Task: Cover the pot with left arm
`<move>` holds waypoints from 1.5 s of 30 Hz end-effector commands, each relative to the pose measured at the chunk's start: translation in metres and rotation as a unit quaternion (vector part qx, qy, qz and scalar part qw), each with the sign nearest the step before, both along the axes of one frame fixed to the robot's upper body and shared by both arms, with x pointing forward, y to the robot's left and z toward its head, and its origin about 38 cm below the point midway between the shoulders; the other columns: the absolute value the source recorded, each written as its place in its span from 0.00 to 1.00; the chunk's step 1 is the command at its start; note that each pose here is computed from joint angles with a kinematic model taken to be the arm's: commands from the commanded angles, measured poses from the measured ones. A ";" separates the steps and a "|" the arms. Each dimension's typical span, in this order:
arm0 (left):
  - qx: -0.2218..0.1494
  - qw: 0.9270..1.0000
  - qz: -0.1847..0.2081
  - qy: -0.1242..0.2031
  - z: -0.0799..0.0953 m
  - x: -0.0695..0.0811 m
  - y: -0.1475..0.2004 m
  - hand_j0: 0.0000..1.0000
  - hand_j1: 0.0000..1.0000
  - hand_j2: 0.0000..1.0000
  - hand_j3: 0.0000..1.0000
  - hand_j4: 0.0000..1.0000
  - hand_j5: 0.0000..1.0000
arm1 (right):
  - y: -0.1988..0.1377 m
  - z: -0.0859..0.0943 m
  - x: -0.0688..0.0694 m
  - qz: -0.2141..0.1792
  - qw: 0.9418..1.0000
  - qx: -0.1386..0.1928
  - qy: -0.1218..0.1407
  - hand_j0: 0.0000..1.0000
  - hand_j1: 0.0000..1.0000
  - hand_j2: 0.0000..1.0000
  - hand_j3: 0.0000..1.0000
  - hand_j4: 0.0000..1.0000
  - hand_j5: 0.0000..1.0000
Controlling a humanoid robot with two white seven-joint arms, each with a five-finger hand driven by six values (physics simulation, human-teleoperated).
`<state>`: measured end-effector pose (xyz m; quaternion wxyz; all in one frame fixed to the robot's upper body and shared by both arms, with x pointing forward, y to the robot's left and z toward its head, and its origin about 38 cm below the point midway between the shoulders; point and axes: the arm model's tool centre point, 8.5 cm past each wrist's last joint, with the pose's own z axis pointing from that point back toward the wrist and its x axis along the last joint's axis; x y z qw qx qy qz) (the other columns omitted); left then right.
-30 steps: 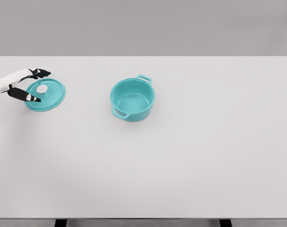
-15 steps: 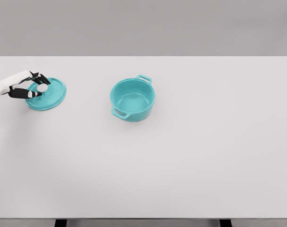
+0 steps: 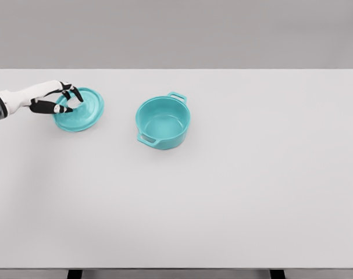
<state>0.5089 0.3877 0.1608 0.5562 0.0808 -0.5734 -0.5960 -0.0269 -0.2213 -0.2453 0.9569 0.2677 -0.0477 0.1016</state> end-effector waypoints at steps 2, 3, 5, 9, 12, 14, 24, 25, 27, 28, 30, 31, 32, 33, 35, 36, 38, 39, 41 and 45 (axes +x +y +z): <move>0.004 0.998 -0.057 -0.021 0.020 0.000 -0.030 0.45 0.45 0.45 0.45 0.45 0.45 | 0.000 0.000 0.000 0.000 1.000 0.000 0.000 1.00 1.00 1.00 1.00 1.00 1.00; 0.010 0.997 -0.074 -0.017 0.017 -0.001 -0.040 0.45 0.45 0.45 0.45 0.45 0.45 | 0.000 0.000 0.000 0.001 1.000 0.000 0.000 1.00 1.00 1.00 1.00 1.00 1.00; 0.011 0.996 -0.090 -0.026 0.022 -0.002 -0.050 0.45 0.45 0.45 0.45 0.45 0.45 | 0.000 0.000 0.000 0.001 1.000 0.000 0.000 1.00 1.00 1.00 1.00 1.00 1.00; 0.014 0.991 -0.129 -0.037 0.029 -0.006 -0.074 0.45 0.45 0.45 0.45 0.45 0.45 | 0.000 0.000 0.000 0.001 1.000 0.000 0.000 1.00 1.00 1.00 1.00 1.00 1.00; 0.014 0.991 -0.127 -0.042 0.035 -0.005 -0.071 0.45 0.45 0.45 0.45 0.45 0.45 | 0.000 0.000 0.000 0.001 1.000 0.000 0.000 1.00 1.00 1.00 1.00 1.00 1.00; 0.014 0.991 -0.125 -0.048 0.042 -0.002 -0.069 0.45 0.45 0.45 0.45 0.45 0.45 | 0.000 0.000 0.000 0.001 1.000 0.000 0.000 1.00 1.00 1.00 1.00 1.00 1.00; 0.021 0.980 -0.185 -0.072 0.057 -0.008 -0.110 0.45 0.45 0.45 0.45 0.45 0.45 | 0.000 0.000 0.000 0.001 1.000 0.000 0.000 1.00 1.00 1.00 1.00 1.00 1.00; 0.021 0.979 -0.188 -0.073 0.057 -0.008 -0.111 0.45 0.45 0.45 0.45 0.45 0.45 | 0.000 0.000 0.000 0.000 1.000 0.000 0.000 1.00 1.00 1.00 1.00 1.00 1.00; 0.025 0.977 -0.200 -0.072 0.054 -0.010 -0.121 0.45 0.45 0.45 0.45 0.45 0.45 | 0.000 0.000 0.000 0.001 1.000 0.000 0.000 1.00 1.00 1.00 1.00 1.00 1.00; 0.028 0.976 -0.203 -0.074 0.056 -0.009 -0.123 0.45 0.45 0.45 0.45 0.45 0.45 | 0.000 0.000 0.000 0.000 1.000 0.000 0.000 1.00 1.00 1.00 1.00 1.00 1.00; 0.027 0.973 -0.217 -0.070 0.051 -0.009 -0.138 0.45 0.45 0.45 0.45 0.45 0.45 | 0.000 0.000 0.000 0.000 1.000 0.000 0.000 1.00 1.00 1.00 1.00 1.00 1.00; 0.033 0.973 -0.219 -0.071 0.050 -0.009 -0.140 0.45 0.45 0.45 0.45 0.45 0.45 | 0.000 0.000 0.000 0.000 1.000 0.000 0.000 1.00 1.00 1.00 1.00 1.00 1.00; 0.032 0.972 -0.223 -0.072 0.050 -0.008 -0.144 0.45 0.45 0.45 0.45 0.45 0.45 | 0.000 0.000 0.000 0.001 1.000 0.000 0.000 1.00 1.00 1.00 1.00 1.00 1.00; 0.031 0.971 -0.224 -0.072 0.049 -0.008 -0.147 0.45 0.45 0.45 0.45 0.45 0.45 | 0.000 0.000 0.000 0.001 1.000 0.000 0.000 1.00 1.00 1.00 1.00 1.00 1.00; 0.034 0.968 -0.239 -0.072 0.051 -0.007 -0.160 0.45 0.45 0.45 0.45 0.45 0.45 | 0.000 0.000 0.000 0.000 1.000 0.000 0.000 1.00 1.00 1.00 1.00 1.00 1.00; 0.034 0.967 -0.242 -0.072 0.051 -0.007 -0.163 0.45 0.45 0.45 0.45 0.45 0.45 | 0.000 0.000 0.000 0.000 1.000 0.000 0.000 1.00 1.00 1.00 1.00 1.00 1.00; 0.032 0.966 -0.246 -0.073 0.051 -0.006 -0.169 0.45 0.45 0.45 0.45 0.45 0.45 | 0.000 0.000 0.000 0.000 1.000 0.000 0.000 1.00 1.00 1.00 1.00 1.00 1.00; 0.028 0.965 -0.249 -0.073 0.051 -0.006 -0.174 0.45 0.45 0.45 0.45 0.45 0.45 | 0.000 0.000 0.000 0.001 1.000 0.000 0.000 1.00 1.00 1.00 1.00 1.00 1.00; 0.025 0.964 -0.256 -0.073 0.049 -0.006 -0.183 0.45 0.45 0.45 0.45 0.45 0.45 | 0.000 0.000 0.000 0.001 1.000 0.000 0.000 1.00 1.00 1.00 1.00 1.00 1.00; 0.028 0.966 -0.249 -0.066 0.046 0.000 -0.183 0.45 0.45 0.45 0.45 0.45 0.45 | 0.000 0.000 0.000 0.000 1.000 0.000 0.000 1.00 1.00 1.00 1.00 1.00 1.00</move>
